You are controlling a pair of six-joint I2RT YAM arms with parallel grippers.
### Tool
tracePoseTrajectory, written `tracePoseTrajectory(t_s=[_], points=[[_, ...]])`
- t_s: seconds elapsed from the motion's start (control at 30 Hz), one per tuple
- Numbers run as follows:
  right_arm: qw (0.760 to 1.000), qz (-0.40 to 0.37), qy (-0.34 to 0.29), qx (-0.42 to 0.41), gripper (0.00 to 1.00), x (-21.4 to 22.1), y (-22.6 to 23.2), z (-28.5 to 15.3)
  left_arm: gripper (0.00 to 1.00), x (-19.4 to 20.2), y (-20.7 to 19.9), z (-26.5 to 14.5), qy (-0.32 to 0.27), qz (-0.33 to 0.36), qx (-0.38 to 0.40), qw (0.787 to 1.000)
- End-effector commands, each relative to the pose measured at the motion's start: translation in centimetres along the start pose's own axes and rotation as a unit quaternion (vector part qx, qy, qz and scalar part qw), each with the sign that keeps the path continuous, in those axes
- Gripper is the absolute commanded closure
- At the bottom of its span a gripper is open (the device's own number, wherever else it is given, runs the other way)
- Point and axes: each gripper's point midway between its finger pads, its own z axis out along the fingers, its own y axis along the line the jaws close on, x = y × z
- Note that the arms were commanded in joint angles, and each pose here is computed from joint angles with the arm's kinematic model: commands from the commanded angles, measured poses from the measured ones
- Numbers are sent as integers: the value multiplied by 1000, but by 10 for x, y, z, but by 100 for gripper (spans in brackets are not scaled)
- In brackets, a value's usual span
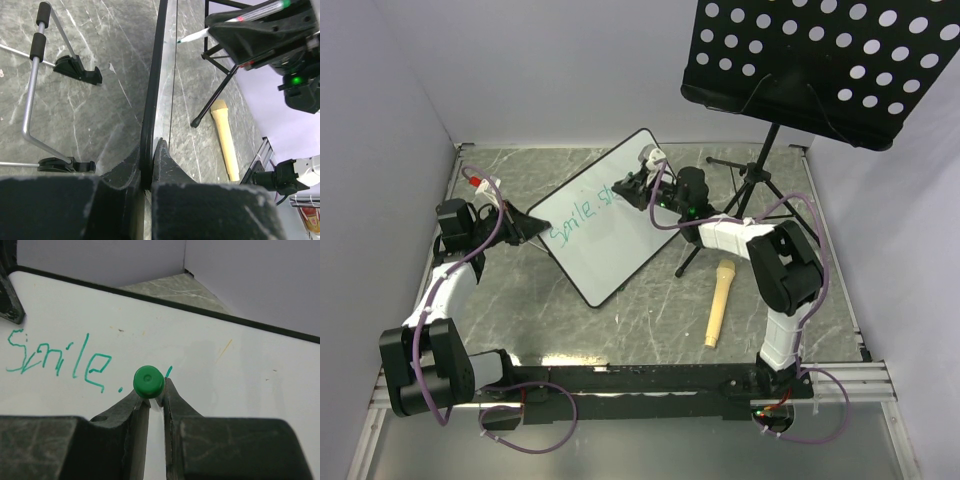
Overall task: Write a sentence on the whiteboard
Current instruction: Pick up the sentence from the whiteboard.
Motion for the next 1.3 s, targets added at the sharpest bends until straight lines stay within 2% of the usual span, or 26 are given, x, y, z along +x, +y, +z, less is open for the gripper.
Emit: tracePoseTrajectory(t_s=[0.0,0.27,0.6,1.1,1.27], points=[[998,-28,-59,-18,100,-75,0,-5,99,8,39,2,8,112,-71,991],[998,-24,-46,-44,100,-103,-18,-12,99,12,40,0,15,111,-75,991],[997,-39,-42,-43,100,-105,-27,-22,99,9,39,0,11,113,-75,991],[996,-57,-54,-46,100,-100,-13,-4,99,9,40,1,12,113,-77,991],[997,-49,-57,-32,100,-97,-22,5,99,12,43,0,16,108,-83,991]])
